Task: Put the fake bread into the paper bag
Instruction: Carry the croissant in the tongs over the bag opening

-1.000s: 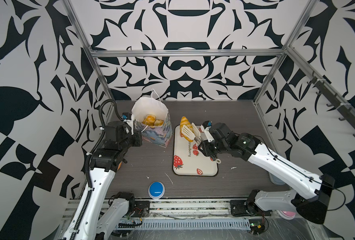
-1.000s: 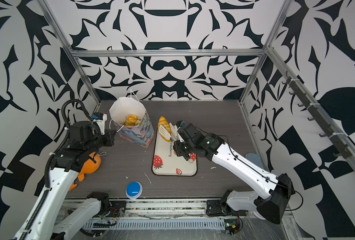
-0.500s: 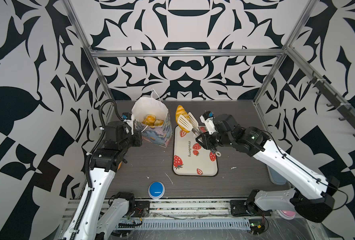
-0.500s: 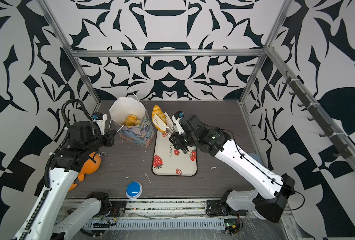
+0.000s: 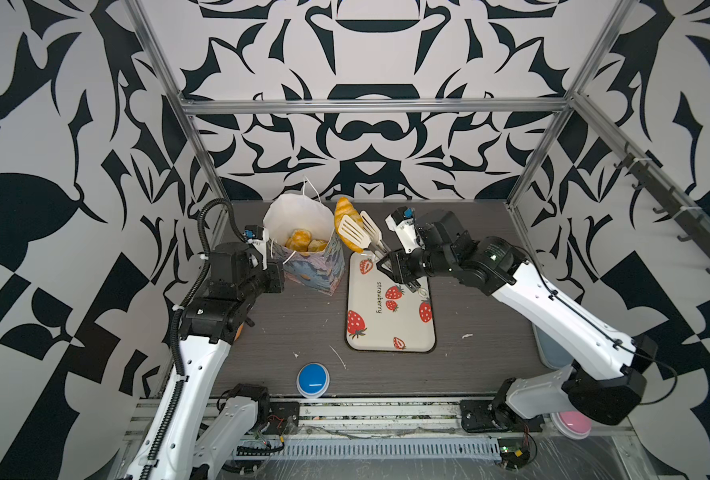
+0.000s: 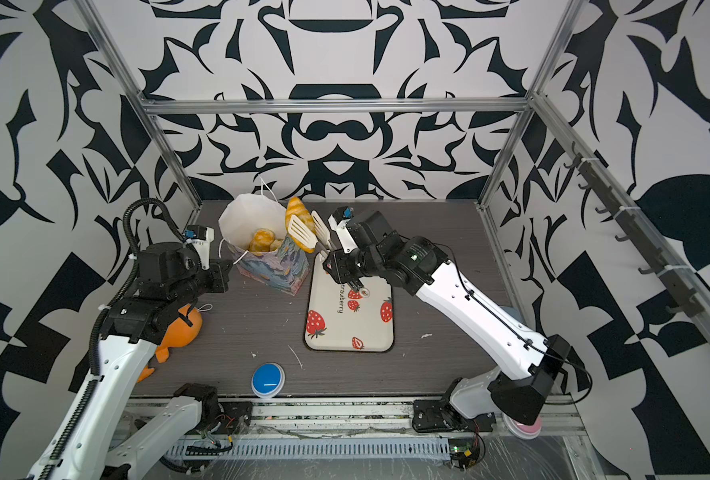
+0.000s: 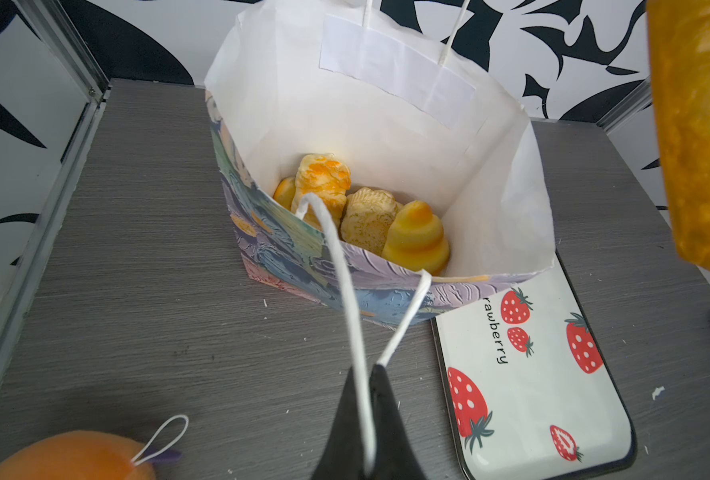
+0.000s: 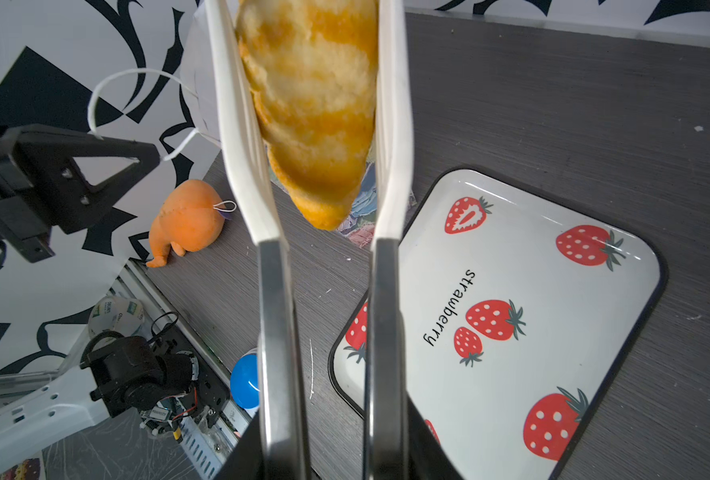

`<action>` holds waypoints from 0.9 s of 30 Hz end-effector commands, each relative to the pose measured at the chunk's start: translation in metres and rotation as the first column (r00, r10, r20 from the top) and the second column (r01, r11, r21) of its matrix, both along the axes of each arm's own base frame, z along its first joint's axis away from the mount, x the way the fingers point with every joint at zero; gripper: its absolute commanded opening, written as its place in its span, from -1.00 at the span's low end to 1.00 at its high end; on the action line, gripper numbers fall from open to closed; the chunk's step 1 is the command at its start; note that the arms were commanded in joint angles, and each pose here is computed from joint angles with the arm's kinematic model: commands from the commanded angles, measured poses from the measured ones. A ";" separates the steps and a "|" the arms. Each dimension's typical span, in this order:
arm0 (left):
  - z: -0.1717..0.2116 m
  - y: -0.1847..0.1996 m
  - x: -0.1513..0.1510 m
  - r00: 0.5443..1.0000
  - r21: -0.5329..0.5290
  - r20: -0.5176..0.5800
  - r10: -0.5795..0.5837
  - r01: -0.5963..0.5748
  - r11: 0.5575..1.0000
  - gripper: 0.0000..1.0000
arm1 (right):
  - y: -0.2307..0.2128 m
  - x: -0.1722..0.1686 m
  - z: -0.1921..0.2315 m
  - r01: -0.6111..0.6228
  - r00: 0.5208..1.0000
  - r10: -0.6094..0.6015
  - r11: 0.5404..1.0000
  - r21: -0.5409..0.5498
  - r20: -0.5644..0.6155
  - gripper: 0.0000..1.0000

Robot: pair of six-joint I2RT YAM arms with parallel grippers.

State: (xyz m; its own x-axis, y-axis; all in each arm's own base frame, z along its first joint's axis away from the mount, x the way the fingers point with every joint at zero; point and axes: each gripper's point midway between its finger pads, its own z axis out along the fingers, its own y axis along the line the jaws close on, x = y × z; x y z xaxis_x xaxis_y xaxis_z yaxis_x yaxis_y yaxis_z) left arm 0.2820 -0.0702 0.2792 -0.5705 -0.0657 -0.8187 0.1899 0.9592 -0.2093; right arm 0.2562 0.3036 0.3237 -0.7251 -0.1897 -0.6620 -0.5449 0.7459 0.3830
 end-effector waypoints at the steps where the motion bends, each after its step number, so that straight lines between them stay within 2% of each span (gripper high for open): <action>1: -0.010 0.002 -0.004 1.000 0.007 -0.029 0.004 -0.004 1.000 -0.89 | 0.016 0.006 0.049 -0.047 0.994 0.035 0.992 0.119 0.103 -0.20; 18: -0.011 0.003 -0.004 0.999 0.010 -0.032 0.009 -0.008 1.000 -0.89 | 0.068 0.034 0.065 -0.116 0.989 0.096 0.976 0.185 0.112 -0.20; 27: -0.010 0.003 -0.004 0.999 0.012 -0.031 0.011 -0.011 1.000 -0.89 | 0.090 0.047 0.053 -0.124 0.991 0.110 0.975 0.187 0.082 -0.20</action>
